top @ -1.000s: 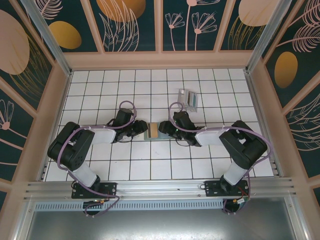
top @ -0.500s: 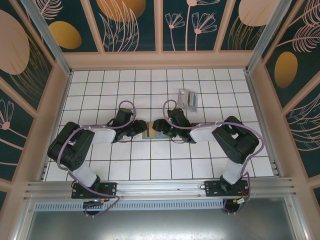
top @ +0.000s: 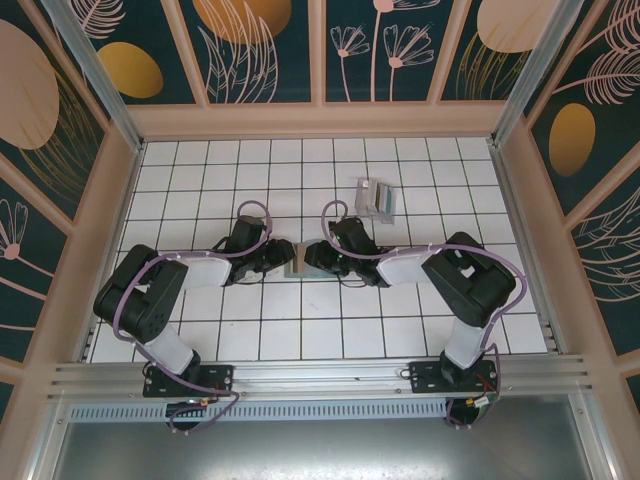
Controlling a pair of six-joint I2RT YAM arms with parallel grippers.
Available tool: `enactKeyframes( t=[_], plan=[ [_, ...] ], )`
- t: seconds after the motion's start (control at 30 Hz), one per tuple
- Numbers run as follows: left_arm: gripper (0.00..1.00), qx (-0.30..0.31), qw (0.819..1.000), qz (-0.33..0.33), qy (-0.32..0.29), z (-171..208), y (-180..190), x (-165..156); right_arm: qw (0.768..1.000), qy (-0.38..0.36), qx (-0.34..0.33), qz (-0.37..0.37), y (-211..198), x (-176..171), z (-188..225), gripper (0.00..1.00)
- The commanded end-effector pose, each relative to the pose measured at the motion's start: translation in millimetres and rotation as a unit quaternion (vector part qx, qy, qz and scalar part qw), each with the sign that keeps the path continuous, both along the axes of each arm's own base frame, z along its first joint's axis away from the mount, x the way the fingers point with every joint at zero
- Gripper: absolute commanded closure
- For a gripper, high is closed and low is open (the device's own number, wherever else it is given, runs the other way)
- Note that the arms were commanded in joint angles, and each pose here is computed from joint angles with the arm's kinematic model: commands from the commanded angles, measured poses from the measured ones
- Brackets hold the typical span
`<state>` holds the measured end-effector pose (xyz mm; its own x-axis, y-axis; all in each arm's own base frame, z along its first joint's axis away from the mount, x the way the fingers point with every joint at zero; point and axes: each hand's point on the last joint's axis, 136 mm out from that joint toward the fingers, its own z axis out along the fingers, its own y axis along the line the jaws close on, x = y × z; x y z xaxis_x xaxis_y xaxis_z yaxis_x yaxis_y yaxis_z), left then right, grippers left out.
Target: Put the credit cards into the card holder
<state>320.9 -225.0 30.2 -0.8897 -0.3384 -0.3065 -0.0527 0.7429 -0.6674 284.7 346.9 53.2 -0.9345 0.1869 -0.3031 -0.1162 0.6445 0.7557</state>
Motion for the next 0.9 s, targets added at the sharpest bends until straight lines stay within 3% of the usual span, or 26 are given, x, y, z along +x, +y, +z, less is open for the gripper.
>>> enactKeyframes(
  t=[0.0, 0.5, 0.87],
  plan=[
    [0.64, -0.010, 1.000, 0.004, -0.018, 17.8, -4.4, 7.7, 0.999, -0.020, 0.028, 0.020, 15.0, 1.5, 15.2, 0.67],
    [0.63, -0.004, 1.000, 0.008, -0.027, 23.9, -0.2, 8.0, 0.996, -0.047, 0.064, 0.041, 28.6, 5.1, 38.9, 0.57],
    [0.62, 0.011, 1.000, -0.007, -0.018, 14.0, -0.4, 5.4, 0.995, -0.092, 0.027, 0.030, -12.5, 2.1, 63.8, 0.43]
  ],
)
